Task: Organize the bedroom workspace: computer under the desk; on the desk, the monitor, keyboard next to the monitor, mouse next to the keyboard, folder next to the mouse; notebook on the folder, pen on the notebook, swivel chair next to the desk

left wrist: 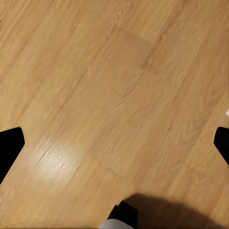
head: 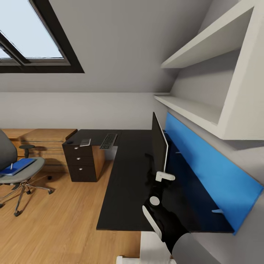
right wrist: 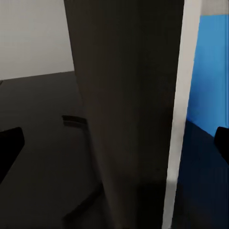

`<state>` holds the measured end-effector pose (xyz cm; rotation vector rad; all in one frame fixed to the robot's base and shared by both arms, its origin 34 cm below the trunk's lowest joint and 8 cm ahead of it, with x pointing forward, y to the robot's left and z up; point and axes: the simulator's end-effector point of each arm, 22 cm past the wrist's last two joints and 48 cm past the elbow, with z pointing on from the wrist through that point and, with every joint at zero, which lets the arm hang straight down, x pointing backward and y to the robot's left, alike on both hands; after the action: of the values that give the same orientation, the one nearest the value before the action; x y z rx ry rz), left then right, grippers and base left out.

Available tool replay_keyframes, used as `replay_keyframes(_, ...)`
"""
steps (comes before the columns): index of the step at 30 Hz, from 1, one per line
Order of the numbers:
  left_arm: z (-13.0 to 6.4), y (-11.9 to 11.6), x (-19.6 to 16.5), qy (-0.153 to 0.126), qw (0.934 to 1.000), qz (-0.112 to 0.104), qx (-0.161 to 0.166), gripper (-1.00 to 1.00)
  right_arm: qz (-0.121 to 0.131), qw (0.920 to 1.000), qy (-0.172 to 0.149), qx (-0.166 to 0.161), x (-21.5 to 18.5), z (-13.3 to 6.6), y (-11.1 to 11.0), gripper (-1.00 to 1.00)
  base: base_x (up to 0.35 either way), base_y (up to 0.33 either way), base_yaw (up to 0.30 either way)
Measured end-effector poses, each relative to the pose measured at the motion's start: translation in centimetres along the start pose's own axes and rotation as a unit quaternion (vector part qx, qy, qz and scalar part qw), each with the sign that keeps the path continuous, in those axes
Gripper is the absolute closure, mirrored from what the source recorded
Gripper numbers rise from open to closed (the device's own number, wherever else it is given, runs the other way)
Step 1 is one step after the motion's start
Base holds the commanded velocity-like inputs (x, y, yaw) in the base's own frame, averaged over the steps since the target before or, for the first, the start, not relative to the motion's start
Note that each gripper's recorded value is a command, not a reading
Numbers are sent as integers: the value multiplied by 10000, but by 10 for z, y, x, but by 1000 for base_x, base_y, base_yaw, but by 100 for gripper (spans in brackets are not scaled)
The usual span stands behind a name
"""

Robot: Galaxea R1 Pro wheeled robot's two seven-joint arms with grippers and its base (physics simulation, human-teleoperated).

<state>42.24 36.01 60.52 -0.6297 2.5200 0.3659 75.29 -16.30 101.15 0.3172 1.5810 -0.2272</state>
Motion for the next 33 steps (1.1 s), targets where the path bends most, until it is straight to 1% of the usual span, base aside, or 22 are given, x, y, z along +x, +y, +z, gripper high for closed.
replay_keyframes(7,0,0,0,4,10000,-9,-2,-100,-26,10000,7,-5,2,0,0,-100,-319,0,0)
replay_keyframes(9,0,0,0,4,10000,-7,-2,-100,-144,9998,-14,-169,4,-6,12,-100,-337,0,0)
replay_keyframes(10,0,0,0,4,10000,-7,-1,-100,-243,9992,-31,-309,7,-11,22,-100,-338,0,0)
replay_keyframes(11,0,0,0,4,10000,-7,-1,-100,-252,9992,-34,-322,7,-12,23,-100,-338,0,0)
replay_keyframes(25,0,0,0,11,10000,-4,-1,-100,-295,9990,-26,-346,10,-13,24,-100,-338,0,0)
replay_keyframes(31,0,0,0,11,10000,-4,-1,-100,-381,9986,30,-358,18,-14,25,-100,-338,0,0)
replay_keyframes(33,0,0,0,10,10000,-6,-6,-100,-439,9980,74,-442,24,-15,27,-100,-338,0,0)
